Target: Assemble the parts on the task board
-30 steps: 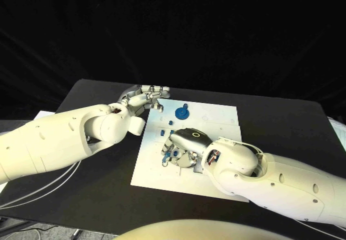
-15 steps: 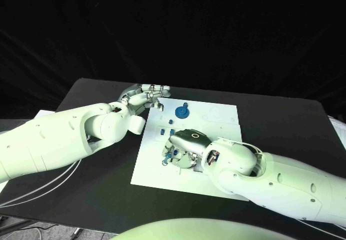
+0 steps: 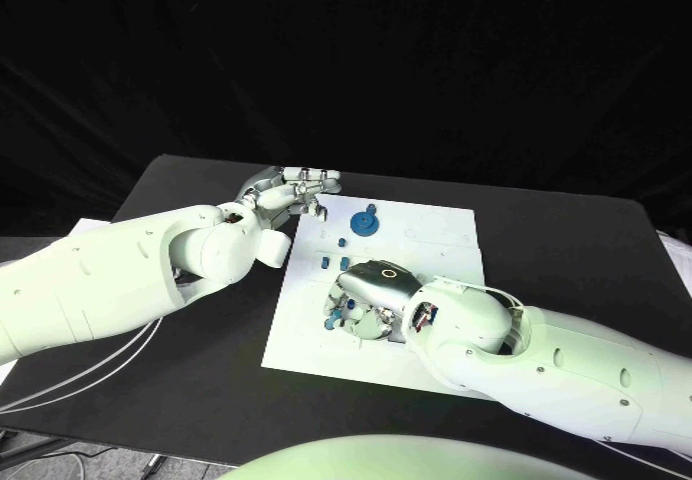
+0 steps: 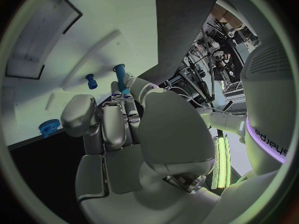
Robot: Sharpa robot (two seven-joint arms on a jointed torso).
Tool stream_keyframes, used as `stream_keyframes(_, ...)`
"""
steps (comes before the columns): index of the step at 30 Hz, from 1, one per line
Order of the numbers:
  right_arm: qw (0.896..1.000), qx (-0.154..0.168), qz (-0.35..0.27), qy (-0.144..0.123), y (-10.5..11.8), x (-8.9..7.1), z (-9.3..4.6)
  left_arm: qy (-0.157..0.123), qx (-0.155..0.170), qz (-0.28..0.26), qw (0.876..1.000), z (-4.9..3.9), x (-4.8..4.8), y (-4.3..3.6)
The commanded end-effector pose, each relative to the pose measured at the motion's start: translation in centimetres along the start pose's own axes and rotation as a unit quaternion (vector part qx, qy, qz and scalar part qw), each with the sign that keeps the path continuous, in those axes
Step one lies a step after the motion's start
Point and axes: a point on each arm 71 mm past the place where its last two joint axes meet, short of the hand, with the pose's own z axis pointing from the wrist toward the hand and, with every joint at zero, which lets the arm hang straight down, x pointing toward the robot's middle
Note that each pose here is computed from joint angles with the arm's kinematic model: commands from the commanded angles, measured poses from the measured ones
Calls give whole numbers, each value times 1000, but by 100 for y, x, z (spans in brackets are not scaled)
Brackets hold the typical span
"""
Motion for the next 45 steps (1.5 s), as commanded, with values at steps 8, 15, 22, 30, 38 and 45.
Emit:
stream_keyframes(8, 999, 7, -30, 21, 6, 58, 16, 10, 2, 0, 1000, -1, 18, -6)
stream_keyframes(15, 998, 14, -50, 29, 18, 102, 38, 9, 1, 0, 1000, -4, 13, -6)
stream_keyframes(22, 999, 8, -48, 23, 38, 127, 50, 10, 1, 0, 1000, -4, 15, -6)
stream_keyframes(30, 999, 0, -36, -16, 63, 80, 30, 10, 0, 0, 1000, -3, 16, -3)
stream_keyframes(38, 994, -3, 3, -107, 27, -99, -197, 10, -2, 1, 1000, -4, 7, 0)
stream_keyframes(45, 989, 61, 71, -118, -299, -330, -600, 8, -5, 1, 1000, -17, -12, 5)
